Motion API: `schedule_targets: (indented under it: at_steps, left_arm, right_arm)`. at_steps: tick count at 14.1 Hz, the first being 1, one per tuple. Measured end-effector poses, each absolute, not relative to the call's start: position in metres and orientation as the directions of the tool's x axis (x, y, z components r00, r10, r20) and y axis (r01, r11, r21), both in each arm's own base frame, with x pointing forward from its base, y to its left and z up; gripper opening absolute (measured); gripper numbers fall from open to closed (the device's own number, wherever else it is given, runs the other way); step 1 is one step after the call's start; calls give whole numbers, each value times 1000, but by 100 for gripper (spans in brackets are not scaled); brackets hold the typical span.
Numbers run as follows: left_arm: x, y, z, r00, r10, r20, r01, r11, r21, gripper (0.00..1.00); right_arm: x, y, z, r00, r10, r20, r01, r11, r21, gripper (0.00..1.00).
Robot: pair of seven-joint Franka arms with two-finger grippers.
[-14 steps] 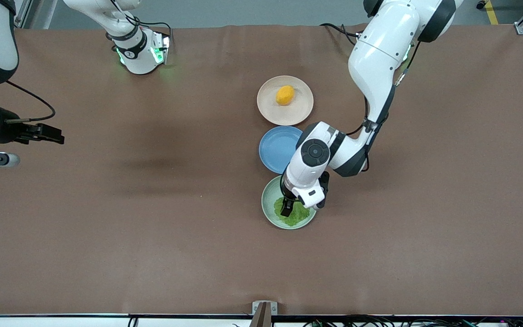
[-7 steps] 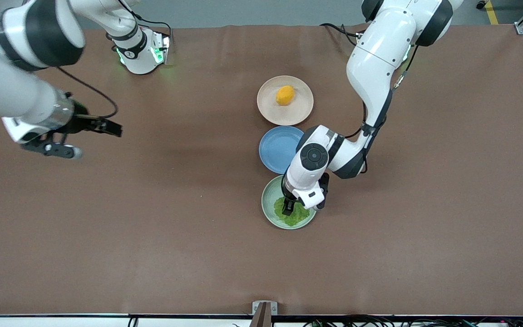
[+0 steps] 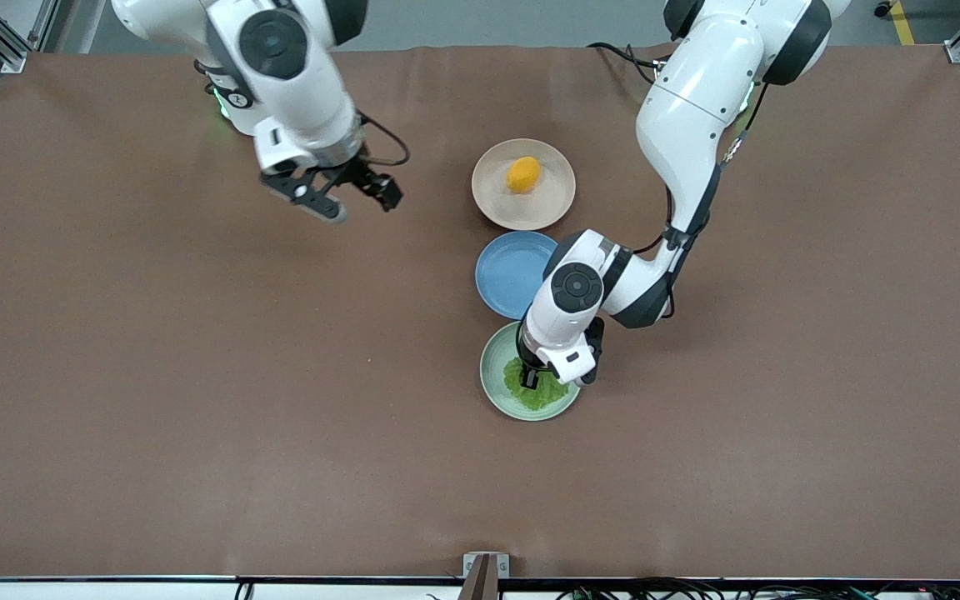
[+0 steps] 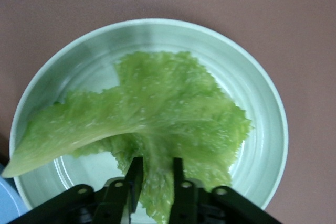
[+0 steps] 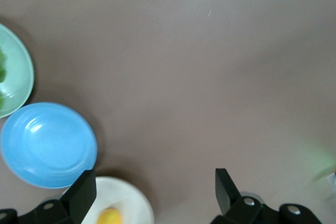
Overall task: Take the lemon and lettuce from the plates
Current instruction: 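Lift the lettuce with the left gripper while the right gripper reaches the lemon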
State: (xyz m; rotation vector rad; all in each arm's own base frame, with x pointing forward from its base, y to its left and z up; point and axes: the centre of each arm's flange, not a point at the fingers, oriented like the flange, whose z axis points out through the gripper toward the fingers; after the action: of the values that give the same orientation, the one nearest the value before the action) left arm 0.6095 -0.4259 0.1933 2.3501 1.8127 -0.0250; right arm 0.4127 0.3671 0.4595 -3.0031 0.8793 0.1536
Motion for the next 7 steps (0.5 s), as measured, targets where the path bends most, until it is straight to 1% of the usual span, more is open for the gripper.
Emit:
schedule_targets:
  at_steps: [1,3,4,7]
  left_arm:
    - [610,-426,194,259,959,-119,961,-244,128,25]
    - [611,-426,196,258,959,-120,961,-242,131,10]
    - [612,-426,197,257,959,-121,961,-241,134,7]
    - [616,-426,204,236,961,-143,966,-217,139,6]
  right_arm:
    - [397,390,450,815,-572,-90,-573,-819,14,100]
    - [369,433,421,782,-618,-80,-620,-785,10,100]
    - [354,455,402,764,-641,-75,-643,-766,3,100]
    - [310,512,341,717,-694,-61,-696,-718,-16,100]
